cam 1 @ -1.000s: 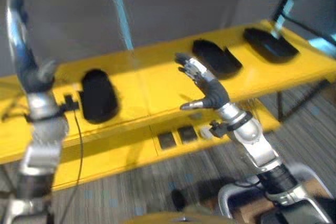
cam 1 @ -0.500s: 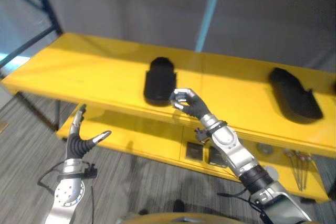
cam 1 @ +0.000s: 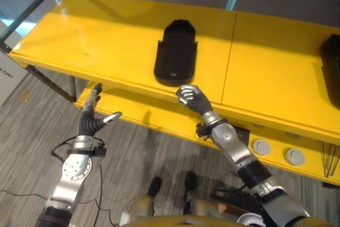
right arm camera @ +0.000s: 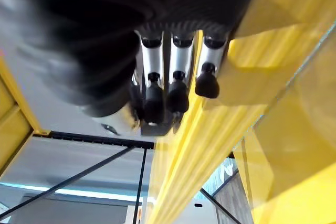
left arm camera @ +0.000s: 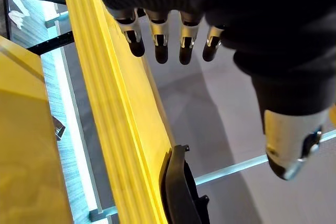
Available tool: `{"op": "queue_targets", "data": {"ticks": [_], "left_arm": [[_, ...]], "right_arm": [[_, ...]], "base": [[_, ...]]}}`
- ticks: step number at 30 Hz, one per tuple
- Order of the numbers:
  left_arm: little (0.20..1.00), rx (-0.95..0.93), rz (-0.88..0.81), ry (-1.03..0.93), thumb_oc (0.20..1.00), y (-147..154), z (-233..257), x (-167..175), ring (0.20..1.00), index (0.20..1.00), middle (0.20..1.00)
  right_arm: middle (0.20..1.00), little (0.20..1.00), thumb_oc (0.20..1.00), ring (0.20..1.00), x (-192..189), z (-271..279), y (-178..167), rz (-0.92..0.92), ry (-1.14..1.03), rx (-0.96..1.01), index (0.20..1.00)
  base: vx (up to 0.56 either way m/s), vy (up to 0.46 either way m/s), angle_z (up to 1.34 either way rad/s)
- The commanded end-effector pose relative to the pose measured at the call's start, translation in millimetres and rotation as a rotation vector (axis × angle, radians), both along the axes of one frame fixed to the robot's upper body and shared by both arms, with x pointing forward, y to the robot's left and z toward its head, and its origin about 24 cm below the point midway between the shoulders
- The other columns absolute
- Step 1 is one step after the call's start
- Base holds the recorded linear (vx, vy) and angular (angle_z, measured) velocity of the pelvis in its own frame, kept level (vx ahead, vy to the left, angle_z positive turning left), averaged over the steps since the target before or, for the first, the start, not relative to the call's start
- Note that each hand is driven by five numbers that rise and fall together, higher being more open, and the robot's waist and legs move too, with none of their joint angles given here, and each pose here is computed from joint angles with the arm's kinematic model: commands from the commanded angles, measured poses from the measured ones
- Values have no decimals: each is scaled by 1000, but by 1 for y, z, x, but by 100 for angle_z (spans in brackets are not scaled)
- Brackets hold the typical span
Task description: Move parts from the plastic box to the shelf.
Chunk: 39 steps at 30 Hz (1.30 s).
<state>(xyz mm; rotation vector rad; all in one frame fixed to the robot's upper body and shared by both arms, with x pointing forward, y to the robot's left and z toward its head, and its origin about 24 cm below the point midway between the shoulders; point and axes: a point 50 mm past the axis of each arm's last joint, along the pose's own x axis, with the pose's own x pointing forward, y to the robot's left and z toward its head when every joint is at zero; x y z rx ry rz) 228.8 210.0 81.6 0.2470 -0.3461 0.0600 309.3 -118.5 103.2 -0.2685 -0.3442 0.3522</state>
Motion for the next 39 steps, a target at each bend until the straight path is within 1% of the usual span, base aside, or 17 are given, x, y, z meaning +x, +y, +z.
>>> {"op": "queue_targets", "data": {"ticks": [1, 10, 17, 21, 33, 35, 38, 39], "left_arm": [[1000, 18, -56, -88, 1000, 0, 18, -1, 1000, 1000, 1000], [1000, -11, -103, -86, 1000, -9, 20, 2, 1000, 1000, 1000], [1000, -25, -111, -79, 1000, -11, 19, 3, 1000, 1000, 1000], [1000, -27, -109, -72, 1000, -10, 18, 2, 1000, 1000, 1000], [1000, -45, -126, -73, 1000, -14, 19, 4, 1000, 1000, 1000], [1000, -44, -132, -80, 1000, -15, 20, 5, 1000, 1000, 1000], [1000, -33, -144, -86, 1000, -16, 22, 7, 1000, 1000, 1000], [1000, -33, -144, -87, 1000, -16, 22, 7, 1000, 1000, 1000]], "right_arm": [[200, 200, 200, 200, 8, 26, 9, -7, -125, 32, 200], [200, 200, 200, 200, 23, 58, 21, 13, -207, 68, 200], [200, 200, 200, 200, 22, 61, 39, 78, -208, 56, 200], [200, 200, 200, 200, 24, 59, 44, 85, -198, 29, 200], [200, 200, 200, 200, 44, 62, 44, 7, -170, 7, 200], [200, 200, 200, 200, 50, 66, 40, -23, -176, -13, 200], [200, 200, 200, 200, 66, 75, 25, -116, -172, -47, 200], [200, 200, 200, 200, 67, 76, 25, -116, -173, -46, 200]], "base": [[10, 3, -20], [5, -2, -5], [12, -5, -6], [10, -11, 3], [-2, -2, 4], [0, 0, 0], [-34, 6, 3], [-11, 2, 10]]}}
